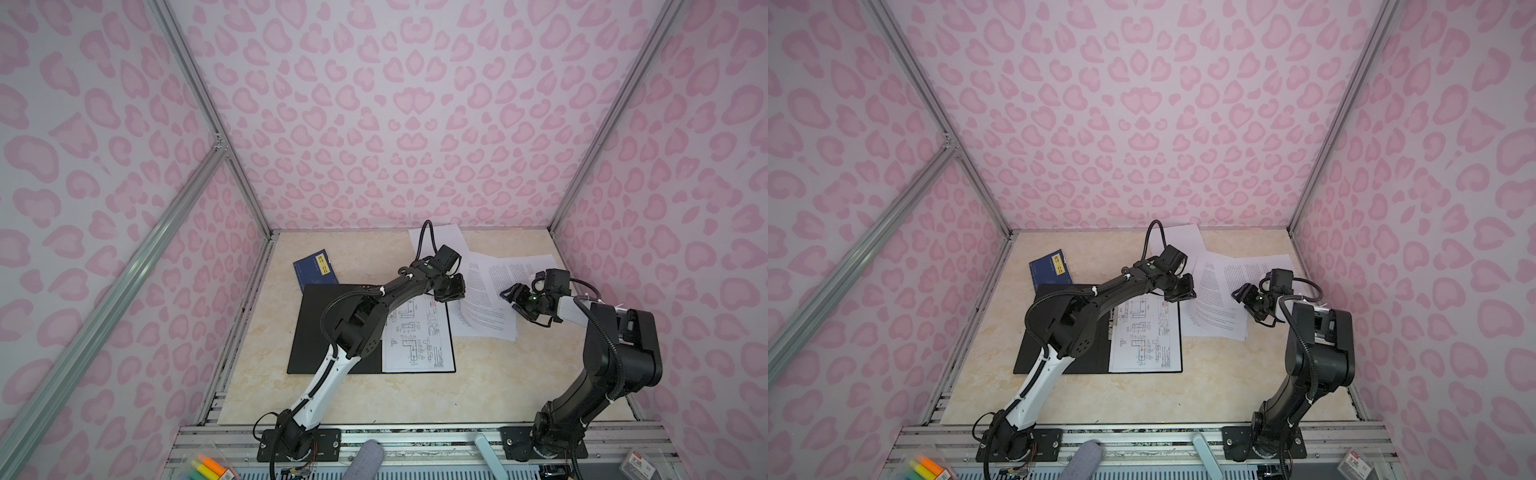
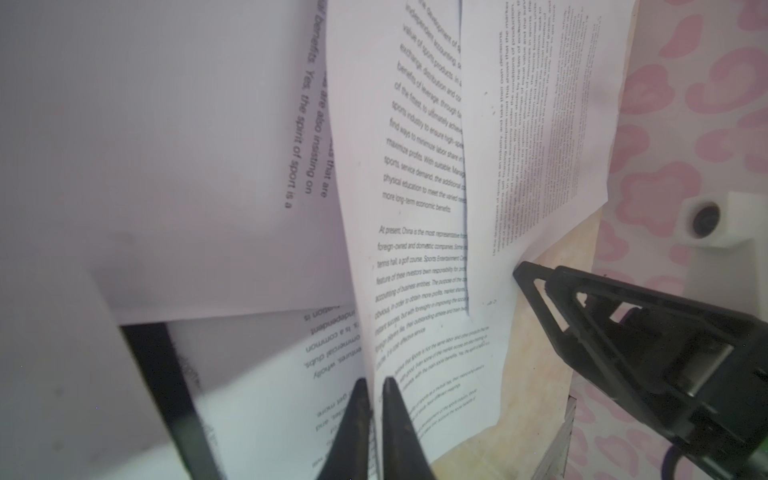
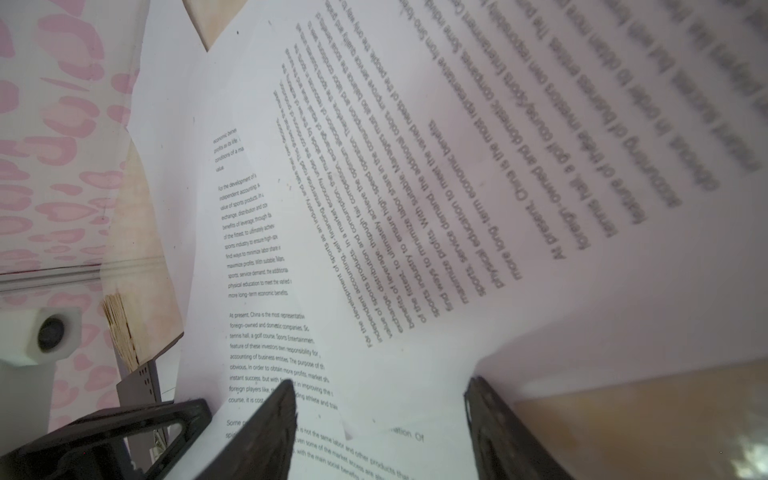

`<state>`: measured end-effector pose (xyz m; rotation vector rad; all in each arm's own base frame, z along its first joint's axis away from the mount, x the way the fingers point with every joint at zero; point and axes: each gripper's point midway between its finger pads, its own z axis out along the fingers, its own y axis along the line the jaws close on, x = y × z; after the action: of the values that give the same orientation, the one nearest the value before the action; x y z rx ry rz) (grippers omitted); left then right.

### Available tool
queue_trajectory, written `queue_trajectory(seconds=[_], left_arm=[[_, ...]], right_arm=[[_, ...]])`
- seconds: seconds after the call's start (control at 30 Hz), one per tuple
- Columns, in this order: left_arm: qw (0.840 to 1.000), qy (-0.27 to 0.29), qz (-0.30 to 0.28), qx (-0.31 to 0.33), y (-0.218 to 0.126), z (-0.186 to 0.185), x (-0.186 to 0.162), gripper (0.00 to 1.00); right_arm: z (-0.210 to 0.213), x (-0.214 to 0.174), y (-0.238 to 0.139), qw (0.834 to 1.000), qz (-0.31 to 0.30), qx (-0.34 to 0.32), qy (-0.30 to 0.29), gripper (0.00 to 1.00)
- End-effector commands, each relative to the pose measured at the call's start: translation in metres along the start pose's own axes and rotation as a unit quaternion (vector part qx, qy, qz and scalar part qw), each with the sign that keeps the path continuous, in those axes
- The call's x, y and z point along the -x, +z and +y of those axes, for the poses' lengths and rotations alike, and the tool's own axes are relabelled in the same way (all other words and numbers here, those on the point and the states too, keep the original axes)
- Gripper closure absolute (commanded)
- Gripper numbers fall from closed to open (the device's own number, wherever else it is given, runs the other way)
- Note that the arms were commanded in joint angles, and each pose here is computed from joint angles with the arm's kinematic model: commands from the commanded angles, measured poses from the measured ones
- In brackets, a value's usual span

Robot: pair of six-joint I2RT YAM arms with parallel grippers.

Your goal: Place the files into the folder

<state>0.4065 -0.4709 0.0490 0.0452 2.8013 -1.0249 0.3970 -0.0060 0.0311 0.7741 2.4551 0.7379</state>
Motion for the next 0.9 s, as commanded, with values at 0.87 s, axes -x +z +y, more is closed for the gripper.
queue_trajectory(seconds=[0.87], left_arm=[[0.987, -0.024, -0.019, -0.155, -0.193, -0.092, 0.015, 0.96]], right_arm=[[0.015, -0.046, -0.068, 0.997, 0.014, 0.055, 0.058, 0.08]])
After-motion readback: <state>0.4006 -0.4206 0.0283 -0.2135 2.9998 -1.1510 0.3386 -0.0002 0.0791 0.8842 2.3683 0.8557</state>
